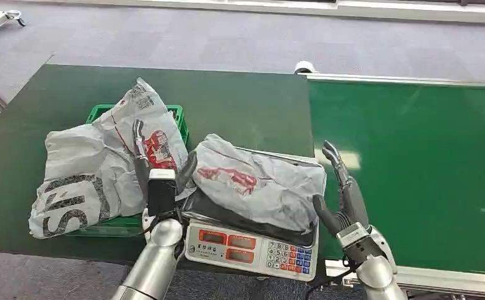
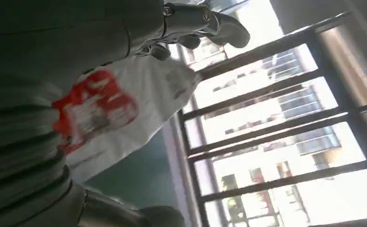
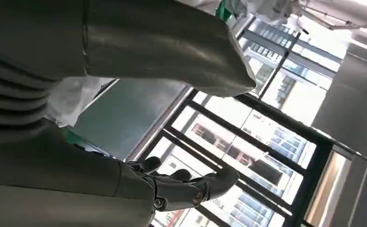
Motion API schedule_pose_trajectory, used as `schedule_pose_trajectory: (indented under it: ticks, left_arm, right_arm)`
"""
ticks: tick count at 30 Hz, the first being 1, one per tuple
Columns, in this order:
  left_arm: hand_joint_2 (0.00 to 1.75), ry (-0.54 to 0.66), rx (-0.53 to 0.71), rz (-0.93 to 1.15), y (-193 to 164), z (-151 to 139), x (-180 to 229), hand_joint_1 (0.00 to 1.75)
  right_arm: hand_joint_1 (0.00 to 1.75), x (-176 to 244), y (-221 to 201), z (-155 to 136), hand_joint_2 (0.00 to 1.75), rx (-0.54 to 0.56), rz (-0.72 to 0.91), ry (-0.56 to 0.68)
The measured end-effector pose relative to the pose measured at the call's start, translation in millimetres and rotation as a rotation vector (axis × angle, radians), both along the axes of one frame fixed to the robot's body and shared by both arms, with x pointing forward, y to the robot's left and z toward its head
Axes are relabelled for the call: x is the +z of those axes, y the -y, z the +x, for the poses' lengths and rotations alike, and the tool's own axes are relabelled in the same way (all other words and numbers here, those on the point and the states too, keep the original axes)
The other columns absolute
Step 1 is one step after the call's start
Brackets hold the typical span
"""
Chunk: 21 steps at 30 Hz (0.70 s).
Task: Moved the parcel from conveyor to table for the left to box.
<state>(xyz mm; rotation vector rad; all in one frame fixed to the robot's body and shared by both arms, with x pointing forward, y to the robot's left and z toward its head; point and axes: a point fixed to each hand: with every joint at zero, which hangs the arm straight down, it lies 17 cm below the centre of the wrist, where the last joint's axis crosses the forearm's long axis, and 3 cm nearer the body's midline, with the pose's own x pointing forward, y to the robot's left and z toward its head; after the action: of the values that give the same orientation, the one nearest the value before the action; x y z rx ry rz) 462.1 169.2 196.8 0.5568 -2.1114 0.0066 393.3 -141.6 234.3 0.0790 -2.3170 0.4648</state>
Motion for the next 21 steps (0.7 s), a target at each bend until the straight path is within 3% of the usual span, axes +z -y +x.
schedule_pose_trajectory:
  ticks: [8,12,14,17,19,21]
  left_arm:
    - [1.75,0.196,0.186,-0.046,-72.7,-23.8,69.7,0.00]
    - [1.75,0.208,0.211,-0.145,-91.5,-27.7,72.7,0.00]
    - [1.75,0.203,0.209,-0.174,-93.5,-27.2,70.8,0.00]
    - [1.75,0.201,0.202,-0.194,-93.3,-26.3,70.0,0.00]
    - [1.75,0.153,0.112,-0.281,-76.9,-15.2,55.7,0.00]
    - [1.75,0.101,-0.045,-0.308,-37.5,-5.9,42.2,0.00]
  right_arm:
    - [0.00,10.5,27.6,7.6,1.75,-0.072,0.102,-0.002]
    - [0.00,20.6,67.3,15.3,1.75,-0.259,0.155,0.039]
    - [0.00,23.1,84.9,17.5,1.75,-0.349,0.162,0.059]
    - [0.00,23.6,94.9,18.4,1.75,-0.390,0.166,0.065]
    - [0.00,23.7,114.5,19.0,1.75,-0.485,0.177,0.078]
    - [0.00,19.1,135.9,24.6,1.75,-0.566,0.214,0.062]
